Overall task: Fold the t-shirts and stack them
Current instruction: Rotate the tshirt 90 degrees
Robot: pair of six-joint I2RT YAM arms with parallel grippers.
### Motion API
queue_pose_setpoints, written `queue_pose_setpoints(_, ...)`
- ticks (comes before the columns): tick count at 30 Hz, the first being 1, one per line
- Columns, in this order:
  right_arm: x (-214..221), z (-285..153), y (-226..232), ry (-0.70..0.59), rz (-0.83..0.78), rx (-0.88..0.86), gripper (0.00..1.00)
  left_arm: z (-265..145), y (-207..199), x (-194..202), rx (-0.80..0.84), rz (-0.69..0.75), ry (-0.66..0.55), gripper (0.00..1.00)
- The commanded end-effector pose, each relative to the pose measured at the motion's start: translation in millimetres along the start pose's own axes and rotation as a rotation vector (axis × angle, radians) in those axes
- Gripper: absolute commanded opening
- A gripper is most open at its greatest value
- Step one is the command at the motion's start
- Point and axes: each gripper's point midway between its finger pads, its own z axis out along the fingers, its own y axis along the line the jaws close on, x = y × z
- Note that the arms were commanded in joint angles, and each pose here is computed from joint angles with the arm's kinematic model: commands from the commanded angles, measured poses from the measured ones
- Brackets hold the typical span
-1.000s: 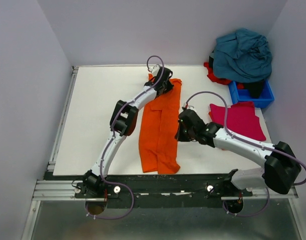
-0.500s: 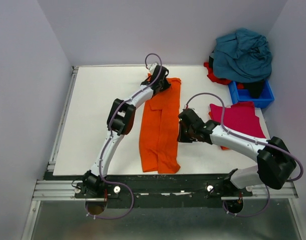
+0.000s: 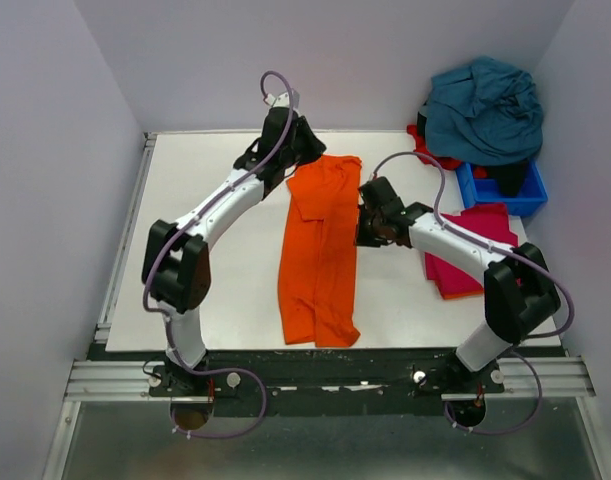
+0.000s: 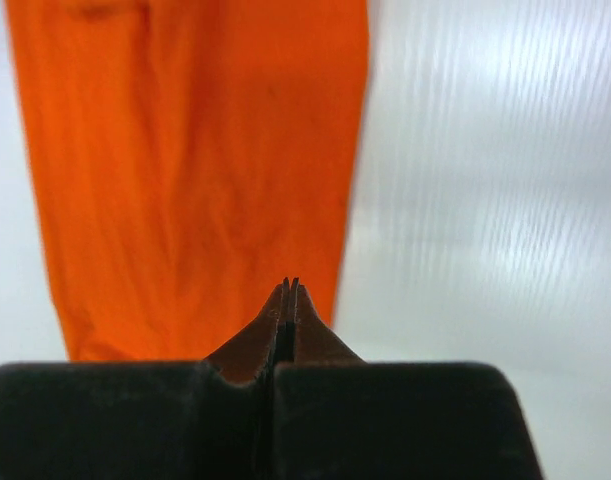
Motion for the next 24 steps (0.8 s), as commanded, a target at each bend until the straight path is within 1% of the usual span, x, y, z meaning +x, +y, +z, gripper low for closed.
queue_pose_setpoints(1,-40.2,10.7,8.6,-0.041,-0.011,0.001,0.01,-40.1,50.8,61.0,-0.095,-0.029,0.091,0.00)
queue_pose_setpoints(3,-55.3,20.3,11.2,-0.037,0.002,-0.006,0.01,-53.6,75.4,75.3,-0.170,-0.034,0.088,0.00)
queue_pose_setpoints(5,-66.6,30.5,15.2,-0.010,0.021,-0.030,0.01,-59.3,94.5,91.9,-0.228,-0.020,0.118,0.00)
queue_pose_setpoints(7,-75.6,40.5,21.1,0.016,0.034,-0.048,0.01,-59.3,108.7,107.4,-0.266,-0.009,0.159,0.00)
queue_pose_setpoints(11,-89.5,61.9,20.6,0.043,0.059,-0.007,0.01,-55.8,134.6,134.3,-0.336,-0.028,0.223,0.00)
queue_pose_setpoints(15,-93.6,80.8,18.0,0.083,0.094,0.014,0.01,-51.1,152.0,159.2,-0.375,-0.052,0.272,0.00)
queue_pose_setpoints(18,-87.7,93.9,11.6,0.121,0.119,0.036,0.01,-49.0,165.1,175.0,-0.411,-0.067,0.303,0.00)
queue_pose_setpoints(24,-90.9,113.0,-5.2,0.159,0.160,0.066,0.01,-41.2,175.2,190.7,-0.428,-0.089,0.336,0.00)
